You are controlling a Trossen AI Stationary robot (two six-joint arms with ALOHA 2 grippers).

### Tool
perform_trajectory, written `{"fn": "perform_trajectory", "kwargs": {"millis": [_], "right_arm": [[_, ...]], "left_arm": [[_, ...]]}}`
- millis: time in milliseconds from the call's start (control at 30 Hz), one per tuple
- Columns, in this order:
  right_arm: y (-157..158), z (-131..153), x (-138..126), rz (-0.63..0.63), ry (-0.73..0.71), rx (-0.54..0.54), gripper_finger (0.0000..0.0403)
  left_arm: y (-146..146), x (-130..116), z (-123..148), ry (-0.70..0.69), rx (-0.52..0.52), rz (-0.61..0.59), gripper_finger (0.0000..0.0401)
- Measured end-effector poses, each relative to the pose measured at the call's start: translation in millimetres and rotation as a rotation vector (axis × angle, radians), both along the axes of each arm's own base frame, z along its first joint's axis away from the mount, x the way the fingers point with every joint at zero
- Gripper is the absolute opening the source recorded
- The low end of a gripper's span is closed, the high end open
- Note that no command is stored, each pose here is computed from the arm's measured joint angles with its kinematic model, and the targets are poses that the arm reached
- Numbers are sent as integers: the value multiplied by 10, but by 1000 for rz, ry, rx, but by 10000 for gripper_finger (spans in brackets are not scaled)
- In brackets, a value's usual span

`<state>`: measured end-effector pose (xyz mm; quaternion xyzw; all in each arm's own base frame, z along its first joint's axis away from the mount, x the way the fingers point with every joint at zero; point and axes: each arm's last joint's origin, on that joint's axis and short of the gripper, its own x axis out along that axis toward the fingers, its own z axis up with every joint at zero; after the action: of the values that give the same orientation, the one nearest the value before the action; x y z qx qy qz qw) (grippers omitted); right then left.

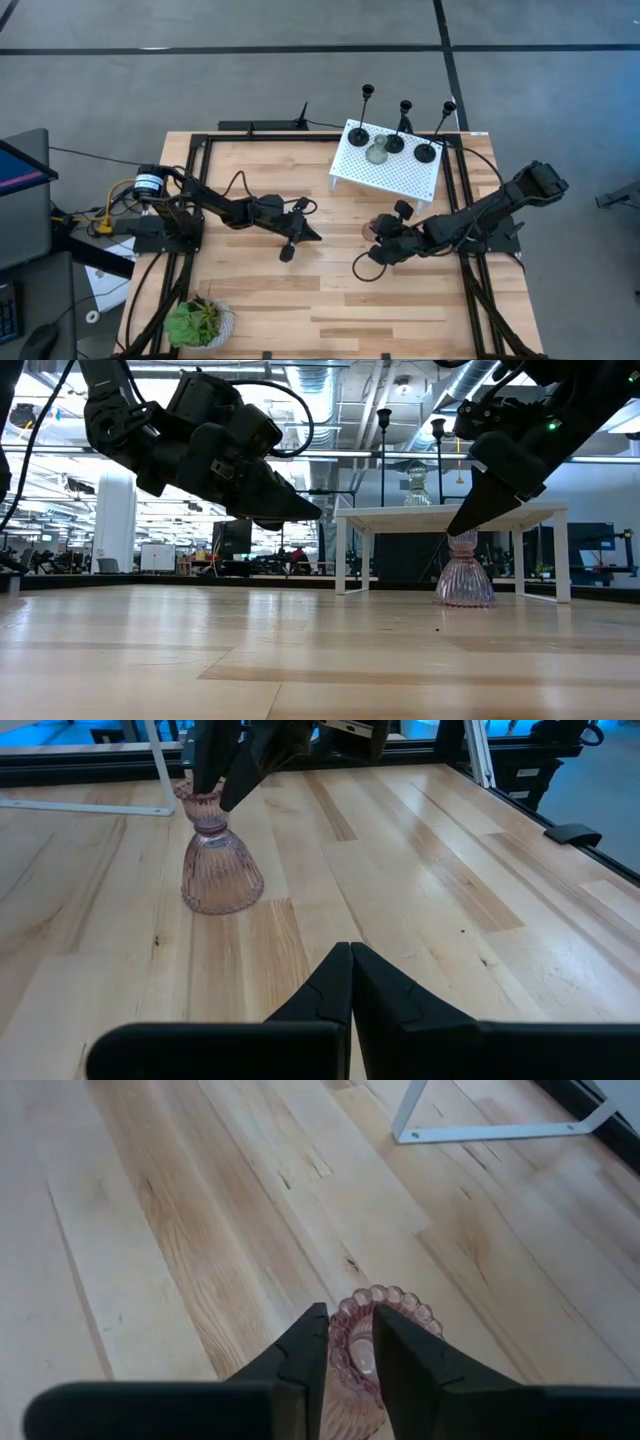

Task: Pick & Place candle stick holders
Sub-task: Put the pink candle holder on the shelf

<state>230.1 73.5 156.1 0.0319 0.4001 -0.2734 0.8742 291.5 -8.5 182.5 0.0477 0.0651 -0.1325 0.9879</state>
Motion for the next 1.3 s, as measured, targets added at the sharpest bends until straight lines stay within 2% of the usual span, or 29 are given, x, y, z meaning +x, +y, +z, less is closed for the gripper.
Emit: {"fn": "perform_trajectory", "kwargs": {"millis": [200, 433, 700, 1067, 1300], "right_arm": [[-2, 1, -5, -3, 5, -2, 63], [-1, 3, -7, -7, 0, -17, 12], [15, 54, 23, 0, 9, -7, 7], [144, 297, 92, 60, 89, 31, 0], [250, 456, 129, 91, 71, 36, 2]], "left_arm": [[-1, 0, -1, 0, 0, 0, 4], [-1, 0, -1, 0, 0, 0, 4], [-1, 0, -1, 1, 0, 0, 4], [-1, 1, -2, 1, 0, 0, 4], [-1, 1, -2, 1, 0, 0, 4]]}}
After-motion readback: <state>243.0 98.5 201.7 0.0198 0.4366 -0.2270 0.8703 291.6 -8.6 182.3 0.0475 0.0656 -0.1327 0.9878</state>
